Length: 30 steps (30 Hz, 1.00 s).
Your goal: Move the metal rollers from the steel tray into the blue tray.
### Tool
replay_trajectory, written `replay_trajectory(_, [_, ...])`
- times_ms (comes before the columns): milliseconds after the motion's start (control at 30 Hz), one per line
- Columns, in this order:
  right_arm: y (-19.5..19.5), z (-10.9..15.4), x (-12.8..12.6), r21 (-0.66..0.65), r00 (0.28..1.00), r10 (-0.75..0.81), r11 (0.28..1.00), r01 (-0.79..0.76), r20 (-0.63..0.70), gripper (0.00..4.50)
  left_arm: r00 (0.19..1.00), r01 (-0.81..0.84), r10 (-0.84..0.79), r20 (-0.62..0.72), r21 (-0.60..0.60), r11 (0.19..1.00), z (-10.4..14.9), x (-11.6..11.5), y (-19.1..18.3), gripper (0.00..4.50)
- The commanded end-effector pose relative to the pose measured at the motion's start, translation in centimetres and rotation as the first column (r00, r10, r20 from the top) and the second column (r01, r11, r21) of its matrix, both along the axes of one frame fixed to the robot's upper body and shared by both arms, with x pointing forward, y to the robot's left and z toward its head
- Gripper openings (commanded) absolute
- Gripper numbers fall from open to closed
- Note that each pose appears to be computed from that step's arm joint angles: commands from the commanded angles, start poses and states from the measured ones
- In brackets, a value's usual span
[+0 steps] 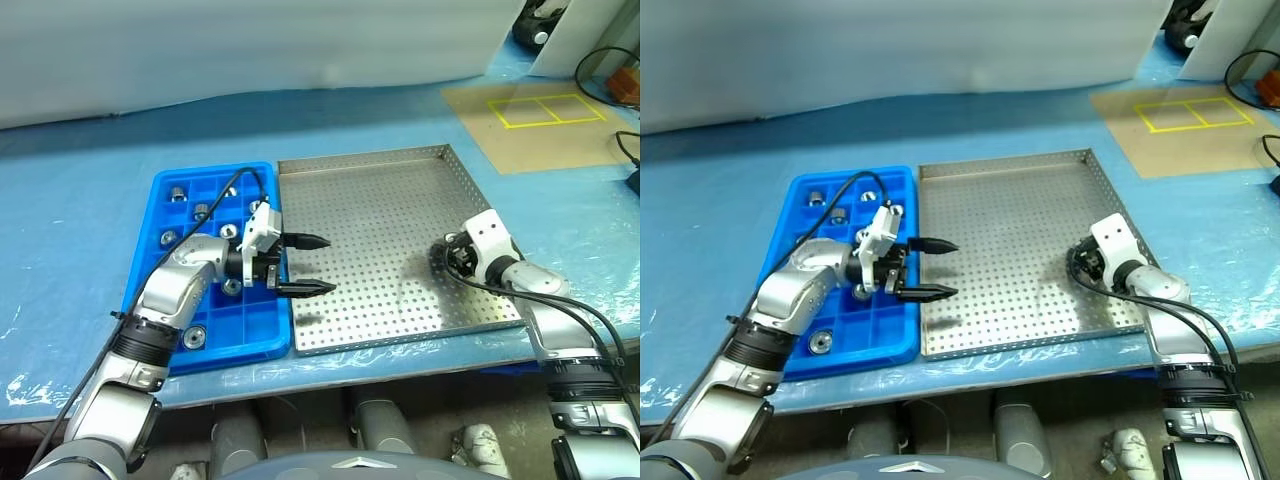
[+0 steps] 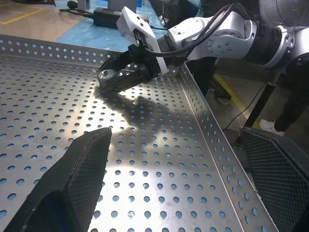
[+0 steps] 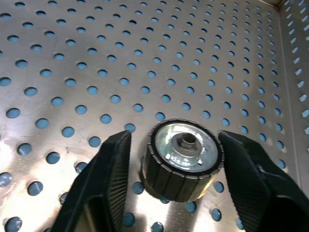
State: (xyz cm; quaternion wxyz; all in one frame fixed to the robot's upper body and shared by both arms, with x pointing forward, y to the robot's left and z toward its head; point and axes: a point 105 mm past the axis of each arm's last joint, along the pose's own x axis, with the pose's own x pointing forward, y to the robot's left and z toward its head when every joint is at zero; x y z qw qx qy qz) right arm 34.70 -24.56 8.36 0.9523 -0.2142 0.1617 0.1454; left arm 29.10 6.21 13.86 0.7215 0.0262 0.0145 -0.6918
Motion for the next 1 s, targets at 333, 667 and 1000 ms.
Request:
replay_trajectory(333, [3.8, 2.3, 0.4, 0.025, 0.986, 0.156, 0.987, -0.157, 0.053, 1.64, 0.998, -0.021, 0.022, 0.056, -0.013, 1.000, 1.7, -0.1, 0.8, 4.50])
replay_trajectory(667, [11.3, 8.0, -0.6, 0.095, 0.845, 0.524, 0.840, -0.534, 0.109, 1.64, 0.982, -0.158, 0.157, 0.102, 0.002, 0.987, 3.3, 1.1, 4.4, 4.50])
replay_trajectory(1000, [18.1, 7.6, -3.1, 0.083, 0.502, 0.865, 0.501, -0.861, -0.008, 1.64, 0.959, -0.278, 0.273, 0.074, 0.084, 0.957, 2.7, -3.6, 8.0, 4.50])
